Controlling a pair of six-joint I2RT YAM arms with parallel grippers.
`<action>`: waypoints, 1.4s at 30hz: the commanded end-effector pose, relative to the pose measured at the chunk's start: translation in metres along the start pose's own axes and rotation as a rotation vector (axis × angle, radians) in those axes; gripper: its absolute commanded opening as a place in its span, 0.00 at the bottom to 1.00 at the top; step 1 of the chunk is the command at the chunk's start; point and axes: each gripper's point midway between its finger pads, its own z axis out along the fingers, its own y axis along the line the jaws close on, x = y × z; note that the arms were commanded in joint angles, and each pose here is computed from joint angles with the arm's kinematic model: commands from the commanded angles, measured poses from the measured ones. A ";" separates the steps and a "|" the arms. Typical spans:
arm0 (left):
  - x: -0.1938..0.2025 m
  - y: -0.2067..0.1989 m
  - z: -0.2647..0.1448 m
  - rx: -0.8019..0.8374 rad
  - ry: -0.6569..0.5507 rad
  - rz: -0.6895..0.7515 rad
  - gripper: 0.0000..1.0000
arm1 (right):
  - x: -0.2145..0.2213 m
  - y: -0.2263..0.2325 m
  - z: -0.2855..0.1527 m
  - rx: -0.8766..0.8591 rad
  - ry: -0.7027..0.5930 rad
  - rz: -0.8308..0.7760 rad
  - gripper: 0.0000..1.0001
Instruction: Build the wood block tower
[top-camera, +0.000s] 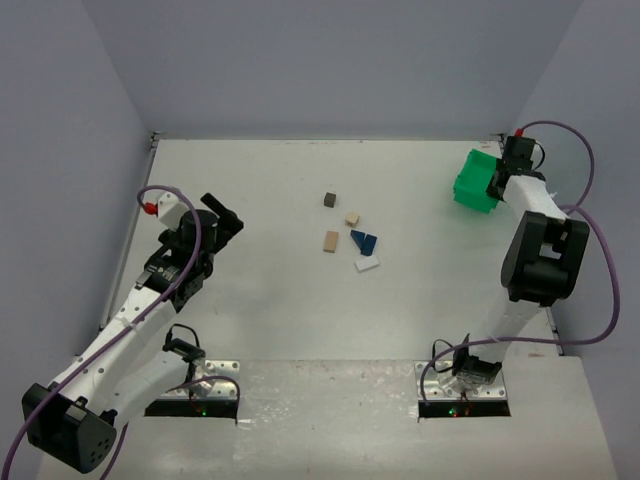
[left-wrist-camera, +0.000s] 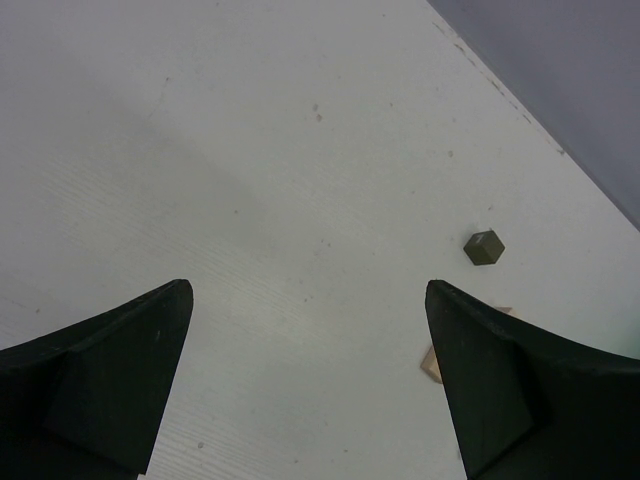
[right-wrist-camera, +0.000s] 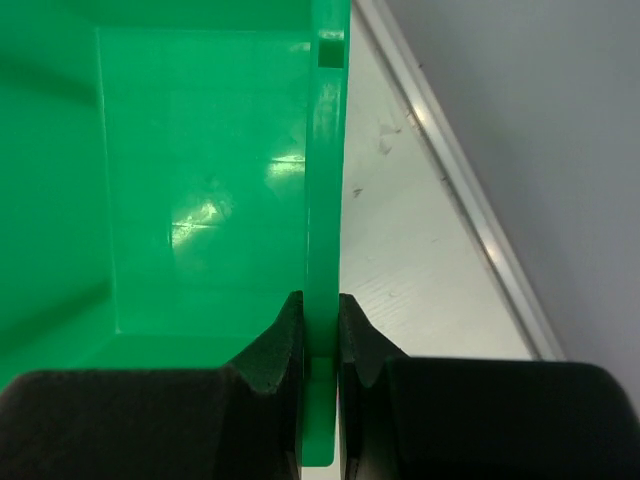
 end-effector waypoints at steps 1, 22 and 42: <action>-0.014 -0.012 -0.003 0.042 -0.040 -0.023 1.00 | -0.025 0.012 0.010 -0.048 -0.049 0.096 0.05; -0.008 -0.028 -0.005 0.120 0.008 -0.006 1.00 | -0.035 0.065 -0.105 -0.462 -0.080 0.105 0.99; -0.002 -0.060 0.001 0.269 0.022 0.063 1.00 | 0.224 0.223 -0.222 -0.734 0.108 -0.598 0.99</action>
